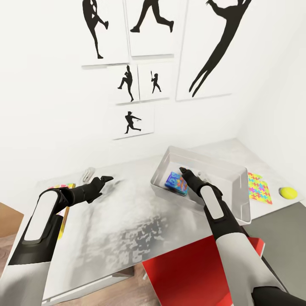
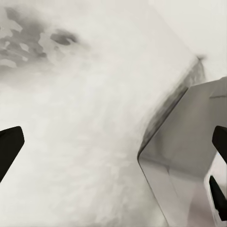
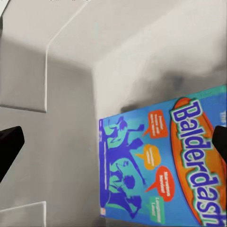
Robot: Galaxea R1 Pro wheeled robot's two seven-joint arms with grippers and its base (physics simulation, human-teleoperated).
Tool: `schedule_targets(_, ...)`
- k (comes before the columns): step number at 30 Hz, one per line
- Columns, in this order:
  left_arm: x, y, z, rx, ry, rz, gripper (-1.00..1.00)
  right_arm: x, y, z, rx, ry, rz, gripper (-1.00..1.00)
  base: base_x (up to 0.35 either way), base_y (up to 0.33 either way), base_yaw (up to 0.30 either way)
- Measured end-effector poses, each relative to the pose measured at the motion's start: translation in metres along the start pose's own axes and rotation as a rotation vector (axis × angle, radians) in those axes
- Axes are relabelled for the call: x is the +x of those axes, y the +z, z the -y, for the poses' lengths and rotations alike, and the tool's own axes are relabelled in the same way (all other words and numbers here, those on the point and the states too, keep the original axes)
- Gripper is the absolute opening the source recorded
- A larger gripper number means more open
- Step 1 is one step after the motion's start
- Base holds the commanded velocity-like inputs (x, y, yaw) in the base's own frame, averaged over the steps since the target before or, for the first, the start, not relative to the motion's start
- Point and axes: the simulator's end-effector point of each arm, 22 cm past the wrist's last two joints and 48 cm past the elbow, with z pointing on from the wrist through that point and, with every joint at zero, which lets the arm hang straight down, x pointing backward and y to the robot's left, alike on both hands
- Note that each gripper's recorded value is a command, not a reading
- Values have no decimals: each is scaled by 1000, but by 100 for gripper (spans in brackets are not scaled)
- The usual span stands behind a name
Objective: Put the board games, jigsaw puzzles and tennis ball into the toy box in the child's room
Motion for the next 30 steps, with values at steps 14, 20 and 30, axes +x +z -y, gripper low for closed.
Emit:
schedule_targets(14, 0, 0, 0, 0, 0, -1, 100, -2, 0, 1, 1, -1, 5, 100, 0, 0, 0)
schedule_targets(20, 3, 2, 3, 4, -1, -4, 100, -51, -35, -37, -103, -38, 131, 100, 0, 0, 0)
schedule_targets(30, 9, 5, 10, 15, 9, -17, 100, -96, -113, -9, -135, -210, 218, 100, 0, 0, 0)
